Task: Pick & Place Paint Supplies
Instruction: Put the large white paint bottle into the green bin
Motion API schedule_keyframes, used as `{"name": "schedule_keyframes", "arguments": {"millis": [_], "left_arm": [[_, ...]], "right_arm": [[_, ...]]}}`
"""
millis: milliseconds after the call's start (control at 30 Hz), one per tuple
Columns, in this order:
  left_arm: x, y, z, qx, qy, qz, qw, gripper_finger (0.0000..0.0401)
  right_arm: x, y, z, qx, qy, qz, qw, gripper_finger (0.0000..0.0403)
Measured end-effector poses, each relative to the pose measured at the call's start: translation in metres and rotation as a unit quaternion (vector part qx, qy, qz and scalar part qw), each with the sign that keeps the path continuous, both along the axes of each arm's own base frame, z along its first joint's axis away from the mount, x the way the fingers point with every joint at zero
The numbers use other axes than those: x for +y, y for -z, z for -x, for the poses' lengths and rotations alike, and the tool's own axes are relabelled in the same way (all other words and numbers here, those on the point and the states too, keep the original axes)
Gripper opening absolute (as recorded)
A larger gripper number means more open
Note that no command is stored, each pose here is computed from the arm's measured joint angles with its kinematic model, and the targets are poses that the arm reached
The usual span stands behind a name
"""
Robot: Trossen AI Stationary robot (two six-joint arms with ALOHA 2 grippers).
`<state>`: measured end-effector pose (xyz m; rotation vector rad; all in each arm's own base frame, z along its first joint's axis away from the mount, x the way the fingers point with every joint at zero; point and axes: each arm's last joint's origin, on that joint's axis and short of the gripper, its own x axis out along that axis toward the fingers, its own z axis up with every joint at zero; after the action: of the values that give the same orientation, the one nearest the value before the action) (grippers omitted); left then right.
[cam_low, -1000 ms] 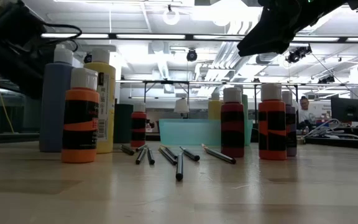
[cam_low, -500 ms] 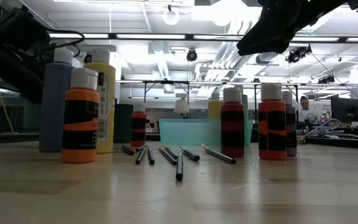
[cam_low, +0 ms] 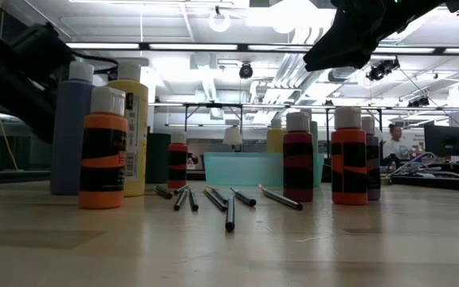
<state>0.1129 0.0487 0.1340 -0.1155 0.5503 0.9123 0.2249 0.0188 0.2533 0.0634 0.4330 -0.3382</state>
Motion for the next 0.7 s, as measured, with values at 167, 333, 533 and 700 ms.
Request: {"name": "schedule_keyframes", "arguments": {"millis": [167,333,533,700], "left_arm": [[0.002,0.001,-0.006,-0.001,-0.010,-0.008,1.000,0.0308],[0.004,0.004,-0.010,0.003,-0.023,-0.013,1.000,0.0308],[0.005,0.007,-0.014,0.003,-0.027,-0.008,1.000,0.0308],[0.007,0.009,-0.017,0.004,-0.034,-0.013,0.999,0.0308]], "right_arm": [[0.000,0.000,0.000,0.000,0.000,0.001,1.000,0.0188],[0.000,0.000,0.000,0.001,-0.001,0.002,1.000,0.0188],[0.000,0.000,0.000,0.002,-0.002,0.005,1.000,0.0188],[0.000,0.000,0.000,0.002,-0.002,0.005,1.000,0.0188]]}}
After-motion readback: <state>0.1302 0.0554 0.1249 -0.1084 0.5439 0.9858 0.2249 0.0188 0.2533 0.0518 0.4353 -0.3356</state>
